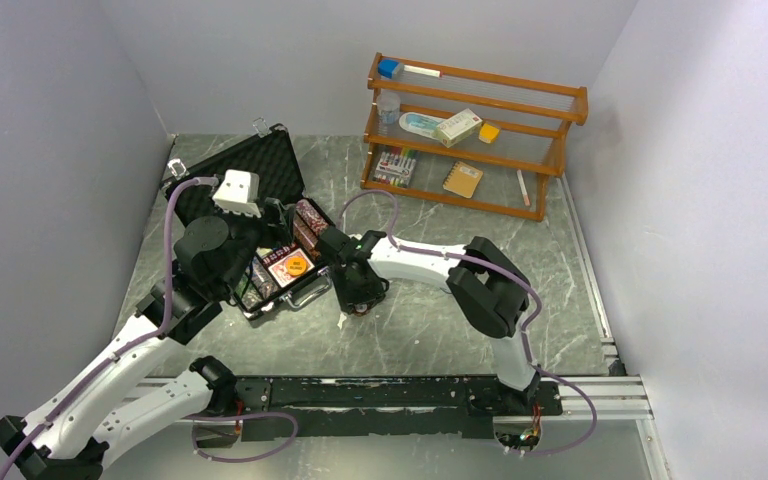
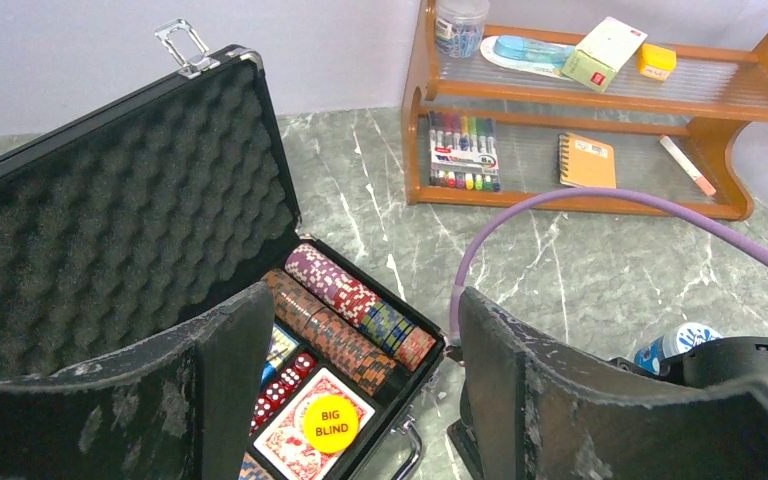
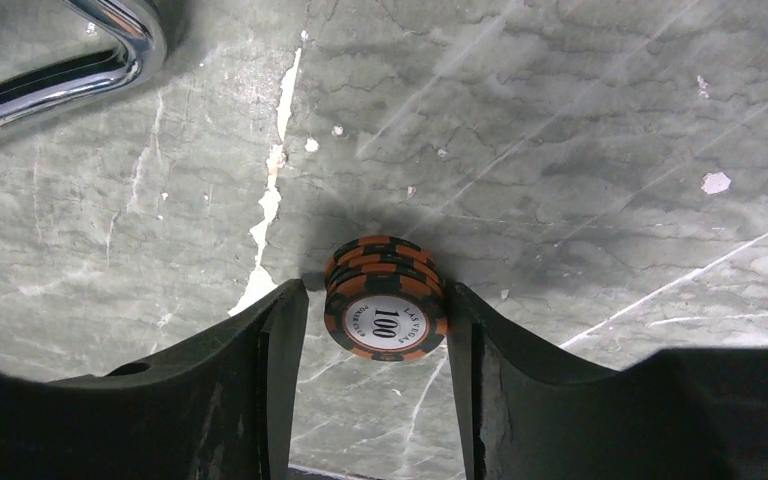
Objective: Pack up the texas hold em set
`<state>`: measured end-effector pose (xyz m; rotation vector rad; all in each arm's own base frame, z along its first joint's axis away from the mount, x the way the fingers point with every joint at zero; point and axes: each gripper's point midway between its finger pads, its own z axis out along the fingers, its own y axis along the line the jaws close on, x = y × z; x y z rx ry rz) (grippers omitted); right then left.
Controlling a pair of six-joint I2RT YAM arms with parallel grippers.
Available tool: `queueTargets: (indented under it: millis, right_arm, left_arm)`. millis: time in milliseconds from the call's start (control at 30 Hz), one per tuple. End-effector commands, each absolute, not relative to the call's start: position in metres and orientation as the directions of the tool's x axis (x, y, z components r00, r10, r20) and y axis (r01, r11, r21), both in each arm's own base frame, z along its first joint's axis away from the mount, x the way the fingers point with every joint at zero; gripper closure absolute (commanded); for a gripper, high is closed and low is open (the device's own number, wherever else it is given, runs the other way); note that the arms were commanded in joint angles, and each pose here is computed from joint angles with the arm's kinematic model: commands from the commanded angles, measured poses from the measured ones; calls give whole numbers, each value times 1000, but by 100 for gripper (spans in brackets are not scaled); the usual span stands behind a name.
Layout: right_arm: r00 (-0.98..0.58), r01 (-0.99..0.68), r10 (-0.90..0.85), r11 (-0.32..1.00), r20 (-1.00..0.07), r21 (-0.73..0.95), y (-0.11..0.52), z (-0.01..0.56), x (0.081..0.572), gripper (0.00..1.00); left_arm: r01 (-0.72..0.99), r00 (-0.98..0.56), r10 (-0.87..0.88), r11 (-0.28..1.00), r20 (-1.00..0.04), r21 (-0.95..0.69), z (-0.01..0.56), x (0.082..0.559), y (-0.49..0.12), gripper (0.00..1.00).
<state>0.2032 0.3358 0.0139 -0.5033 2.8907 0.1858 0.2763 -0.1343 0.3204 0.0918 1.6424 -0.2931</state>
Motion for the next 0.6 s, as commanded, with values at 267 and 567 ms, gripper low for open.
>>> queueTargets:
  millis: [267, 567]
  right_arm:
    - [-926, -332, -332, 943, -179, -33, 323, -20, 202, 49]
    - [-920, -353, -358, 934, -162, -56, 320, -36, 205, 79]
  left_arm:
    - [214, -84, -115, 968, -990, -131, 323, 277, -129, 28]
    - [209, -87, -110, 970, -990, -126, 322, 278, -129, 28]
